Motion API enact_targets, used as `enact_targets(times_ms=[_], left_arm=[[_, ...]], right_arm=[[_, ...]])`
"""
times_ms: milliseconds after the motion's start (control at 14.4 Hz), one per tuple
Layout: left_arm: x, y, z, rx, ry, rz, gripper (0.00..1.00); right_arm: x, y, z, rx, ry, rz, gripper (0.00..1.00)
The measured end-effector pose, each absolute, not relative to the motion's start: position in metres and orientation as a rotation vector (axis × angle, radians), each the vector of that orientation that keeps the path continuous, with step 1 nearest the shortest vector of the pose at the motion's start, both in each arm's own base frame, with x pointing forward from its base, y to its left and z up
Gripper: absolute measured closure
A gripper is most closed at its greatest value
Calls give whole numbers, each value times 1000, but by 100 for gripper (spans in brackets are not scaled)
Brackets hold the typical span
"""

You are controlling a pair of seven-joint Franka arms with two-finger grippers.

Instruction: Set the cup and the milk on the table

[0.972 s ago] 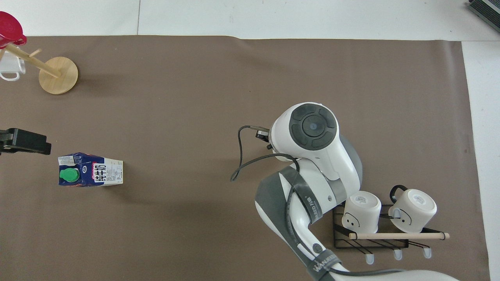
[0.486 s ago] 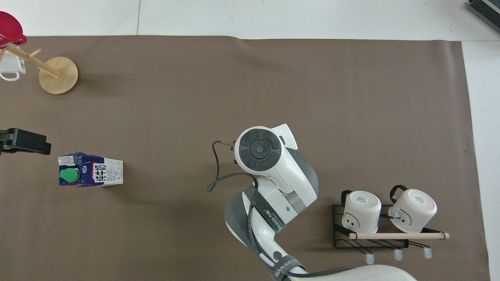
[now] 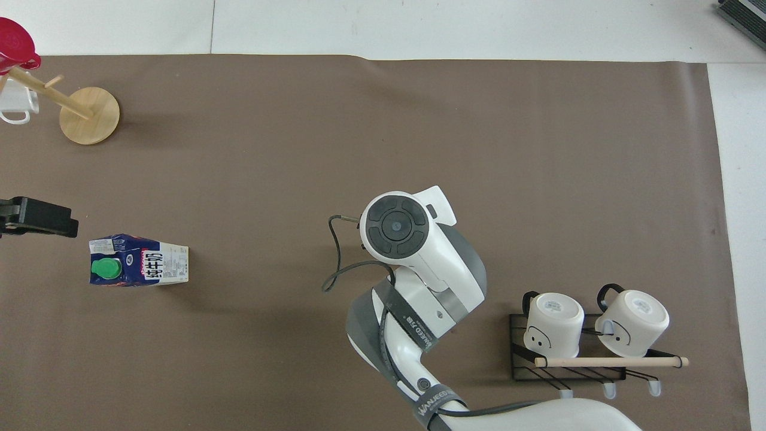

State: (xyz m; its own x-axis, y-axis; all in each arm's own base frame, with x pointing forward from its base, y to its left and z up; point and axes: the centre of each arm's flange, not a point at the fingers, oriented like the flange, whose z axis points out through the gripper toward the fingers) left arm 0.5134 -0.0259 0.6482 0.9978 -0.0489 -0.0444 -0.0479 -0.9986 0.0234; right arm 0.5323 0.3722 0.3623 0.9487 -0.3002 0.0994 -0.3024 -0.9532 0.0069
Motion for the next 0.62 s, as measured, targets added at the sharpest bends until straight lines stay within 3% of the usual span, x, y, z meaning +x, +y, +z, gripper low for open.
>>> enact_targets(times_ms=[625], left_arm=[[513, -26, 647, 3117, -76, -78, 0]], right_arm=[[528, 372, 348, 3082, -251, 116, 96]])
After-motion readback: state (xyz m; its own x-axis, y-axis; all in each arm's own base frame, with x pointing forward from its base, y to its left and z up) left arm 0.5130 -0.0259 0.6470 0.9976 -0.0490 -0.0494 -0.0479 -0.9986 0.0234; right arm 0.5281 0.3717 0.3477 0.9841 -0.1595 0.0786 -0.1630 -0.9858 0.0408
